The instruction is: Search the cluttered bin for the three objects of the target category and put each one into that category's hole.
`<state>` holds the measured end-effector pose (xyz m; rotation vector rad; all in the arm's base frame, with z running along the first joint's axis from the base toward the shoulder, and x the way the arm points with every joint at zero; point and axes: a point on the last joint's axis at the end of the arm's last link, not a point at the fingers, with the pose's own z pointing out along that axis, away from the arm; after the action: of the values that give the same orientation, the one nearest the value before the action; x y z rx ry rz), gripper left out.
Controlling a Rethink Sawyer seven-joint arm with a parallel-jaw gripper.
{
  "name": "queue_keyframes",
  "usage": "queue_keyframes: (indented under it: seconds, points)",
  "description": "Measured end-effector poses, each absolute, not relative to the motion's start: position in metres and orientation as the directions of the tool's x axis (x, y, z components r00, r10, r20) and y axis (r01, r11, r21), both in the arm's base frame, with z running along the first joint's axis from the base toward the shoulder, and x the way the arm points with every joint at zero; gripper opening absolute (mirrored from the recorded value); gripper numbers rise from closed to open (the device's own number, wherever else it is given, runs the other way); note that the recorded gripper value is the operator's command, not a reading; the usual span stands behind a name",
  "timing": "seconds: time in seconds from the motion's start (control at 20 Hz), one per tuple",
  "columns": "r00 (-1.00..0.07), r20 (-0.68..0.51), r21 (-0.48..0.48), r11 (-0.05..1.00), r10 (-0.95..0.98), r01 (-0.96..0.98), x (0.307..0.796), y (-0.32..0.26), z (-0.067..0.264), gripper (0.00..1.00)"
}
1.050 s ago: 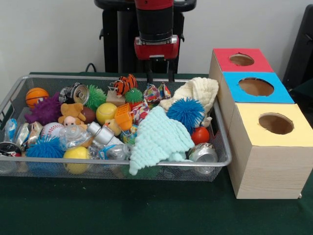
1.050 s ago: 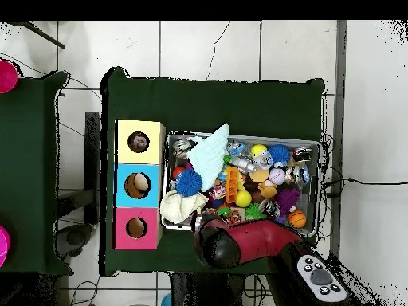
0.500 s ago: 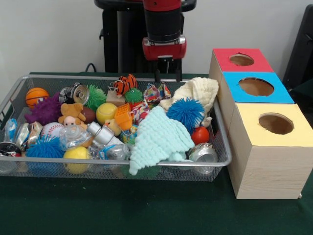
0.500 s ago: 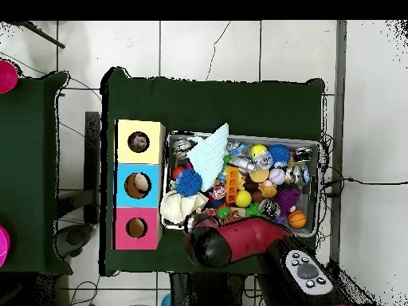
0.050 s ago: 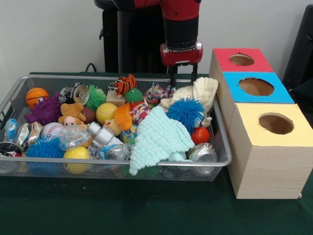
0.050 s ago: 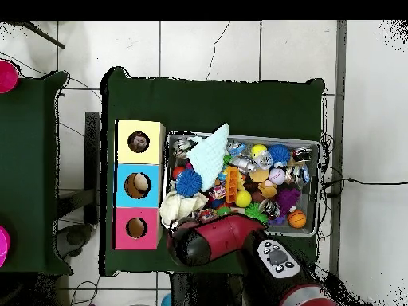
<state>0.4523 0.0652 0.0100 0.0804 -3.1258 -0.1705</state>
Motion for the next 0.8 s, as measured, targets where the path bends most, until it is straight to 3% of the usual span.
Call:
queue_keyframes:
  seconds: [0.3,0.8]
  points:
    - [-0.999,0.000,0.107,0.993,-0.052,-0.051,0.450,0.059,-0.007,1.00]
    - [-1.000,-0.010,0.099,0.995,-0.003,-0.004,0.453,0.029,-0.006,1.00]
